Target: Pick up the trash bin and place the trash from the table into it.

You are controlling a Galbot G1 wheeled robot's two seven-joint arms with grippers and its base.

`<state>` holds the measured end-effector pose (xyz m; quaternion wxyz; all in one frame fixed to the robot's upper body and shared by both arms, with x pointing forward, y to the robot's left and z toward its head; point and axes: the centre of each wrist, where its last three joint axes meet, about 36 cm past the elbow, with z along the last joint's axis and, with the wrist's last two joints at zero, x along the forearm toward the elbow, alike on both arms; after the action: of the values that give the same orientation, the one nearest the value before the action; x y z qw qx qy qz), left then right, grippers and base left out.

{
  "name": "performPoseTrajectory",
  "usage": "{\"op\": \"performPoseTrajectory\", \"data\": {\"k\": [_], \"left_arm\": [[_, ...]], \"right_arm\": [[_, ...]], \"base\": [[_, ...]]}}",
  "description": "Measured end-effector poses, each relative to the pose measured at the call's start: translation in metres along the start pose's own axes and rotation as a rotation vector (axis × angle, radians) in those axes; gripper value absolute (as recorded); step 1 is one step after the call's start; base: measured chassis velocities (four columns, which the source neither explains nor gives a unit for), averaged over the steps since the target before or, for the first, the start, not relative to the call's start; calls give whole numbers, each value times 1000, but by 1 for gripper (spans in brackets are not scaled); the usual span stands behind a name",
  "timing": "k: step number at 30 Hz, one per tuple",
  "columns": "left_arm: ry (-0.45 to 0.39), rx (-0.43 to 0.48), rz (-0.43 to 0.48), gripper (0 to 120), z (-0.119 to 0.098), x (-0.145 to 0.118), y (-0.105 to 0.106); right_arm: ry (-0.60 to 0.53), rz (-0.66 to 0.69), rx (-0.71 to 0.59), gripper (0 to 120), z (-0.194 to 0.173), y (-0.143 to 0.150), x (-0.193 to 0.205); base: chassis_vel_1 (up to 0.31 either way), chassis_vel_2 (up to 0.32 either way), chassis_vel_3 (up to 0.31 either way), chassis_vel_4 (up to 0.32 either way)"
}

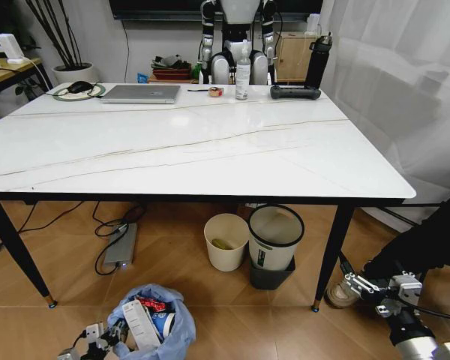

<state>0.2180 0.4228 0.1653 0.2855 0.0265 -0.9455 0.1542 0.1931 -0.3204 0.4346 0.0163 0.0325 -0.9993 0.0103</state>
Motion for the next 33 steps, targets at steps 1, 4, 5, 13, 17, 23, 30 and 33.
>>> {"op": "performPoseTrajectory", "data": {"k": [1, 4, 5, 13, 17, 23, 30, 33], "left_arm": [[0, 0, 0, 1, 0, 0, 0], [2, -3, -8, 1, 1, 0, 3], [2, -3, -10, 1, 1, 0, 4], [1, -6, -16, 1, 1, 0, 10], [1, -5, -17, 1, 2, 1, 11], [0, -5, -19, 1, 3, 1, 13], [-1, -1, -20, 6, 4, 1, 13], [-3, 1, -19, 14, 5, 1, 12]], "right_arm": [[0, 0, 0, 100, 0, 0, 0], [0, 0, 0, 100, 0, 0, 0], [0, 0, 0, 100, 0, 0, 0], [0, 0, 0, 100, 0, 0, 0], [0, 0, 0, 100, 0, 0, 0], [0, 0, 0, 100, 0, 0, 0], [0, 0, 0, 100, 0, 0, 0], [0, 0, 0, 100, 0, 0, 0]], "base": [[0, 0, 0, 0], [0, 0, 0, 0], [0, 0, 0, 0], [0, 0, 0, 0], [0, 0, 0, 0], [0, 0, 0, 0], [0, 0, 0, 0], [0, 0, 0, 0]]}}
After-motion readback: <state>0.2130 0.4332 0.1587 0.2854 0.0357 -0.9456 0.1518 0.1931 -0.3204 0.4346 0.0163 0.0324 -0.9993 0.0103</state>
